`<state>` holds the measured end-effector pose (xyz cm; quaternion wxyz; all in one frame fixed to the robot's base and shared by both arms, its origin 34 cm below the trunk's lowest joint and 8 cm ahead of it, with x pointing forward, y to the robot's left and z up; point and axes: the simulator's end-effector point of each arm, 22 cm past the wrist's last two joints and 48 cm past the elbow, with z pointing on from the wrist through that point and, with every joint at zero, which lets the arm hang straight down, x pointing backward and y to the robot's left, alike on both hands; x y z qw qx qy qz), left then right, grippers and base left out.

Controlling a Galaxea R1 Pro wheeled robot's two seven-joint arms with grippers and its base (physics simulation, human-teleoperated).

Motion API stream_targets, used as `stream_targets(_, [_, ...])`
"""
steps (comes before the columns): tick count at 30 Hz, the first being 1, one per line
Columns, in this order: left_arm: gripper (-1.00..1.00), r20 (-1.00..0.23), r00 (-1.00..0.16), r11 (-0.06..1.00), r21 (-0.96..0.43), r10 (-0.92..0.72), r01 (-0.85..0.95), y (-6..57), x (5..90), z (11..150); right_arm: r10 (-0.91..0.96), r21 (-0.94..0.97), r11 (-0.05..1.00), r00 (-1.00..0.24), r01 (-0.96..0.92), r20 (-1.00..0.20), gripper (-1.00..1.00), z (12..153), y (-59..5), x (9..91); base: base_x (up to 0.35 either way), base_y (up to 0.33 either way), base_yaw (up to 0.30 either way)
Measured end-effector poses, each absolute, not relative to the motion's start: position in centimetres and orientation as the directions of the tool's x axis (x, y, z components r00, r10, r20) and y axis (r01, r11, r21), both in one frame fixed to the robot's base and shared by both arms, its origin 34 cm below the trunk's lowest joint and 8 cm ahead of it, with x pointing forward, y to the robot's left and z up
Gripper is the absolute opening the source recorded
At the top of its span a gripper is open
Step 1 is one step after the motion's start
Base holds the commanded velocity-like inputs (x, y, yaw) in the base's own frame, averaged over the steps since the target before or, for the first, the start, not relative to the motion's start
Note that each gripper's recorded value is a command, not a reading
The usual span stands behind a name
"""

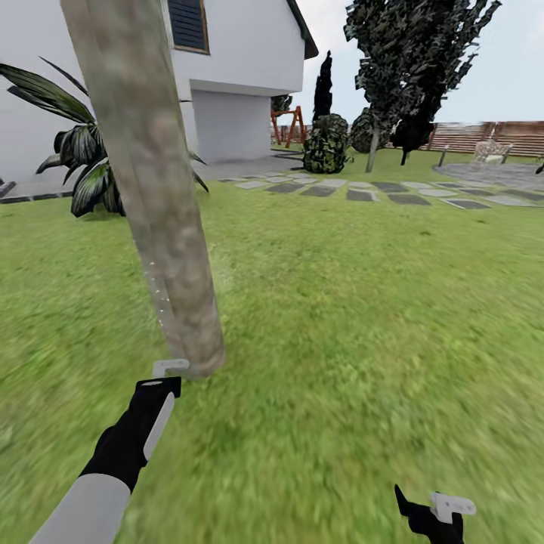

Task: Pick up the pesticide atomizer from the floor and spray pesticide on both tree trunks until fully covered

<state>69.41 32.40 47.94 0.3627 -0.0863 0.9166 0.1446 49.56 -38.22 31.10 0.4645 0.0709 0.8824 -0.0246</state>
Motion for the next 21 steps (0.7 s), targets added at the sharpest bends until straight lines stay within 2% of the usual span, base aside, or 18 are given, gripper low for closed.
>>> stream_targets(3, [-1.0, -0.69, -0.722, 0.943, 0.203, -0.053, -0.262, 32.38, 69.42, 47.95, 0.102, 0.022, 0.989, -0.558, 0.148, -0.823, 1.0, 31.1, -38.22, 49.55, 0.229, -0.203, 0.068])
stream_targets(8, [-1.0, -0.69, -0.722, 0.943, 0.203, -0.052, -0.262, 32.37, 69.42, 47.95, 0.102, 0.022, 0.989, -0.558, 0.148, -0.823, 1.0, 31.1, -38.22, 49.55, 0.162, -0.236, 0.252])
stream_targets(18, [-1.0, -0.691, -0.721, 0.944, 0.201, -0.053, -0.262, 32.26, 69.45, 47.98, 0.102, 0.022, 0.989, -0.558, 0.148, -0.823, 1.0, 31.1, -38.22, 49.55, 0.031, -0.27, 0.276])
stream_targets(21, [-1.0, -0.69, -0.721, 0.944, 0.201, -0.054, -0.263, 32.3, 69.43, 47.97, 0.102, 0.022, 0.989, -0.558, 0.148, -0.823, 1.0, 31.1, -38.22, 49.56, 0.151, -0.26, 0.105])
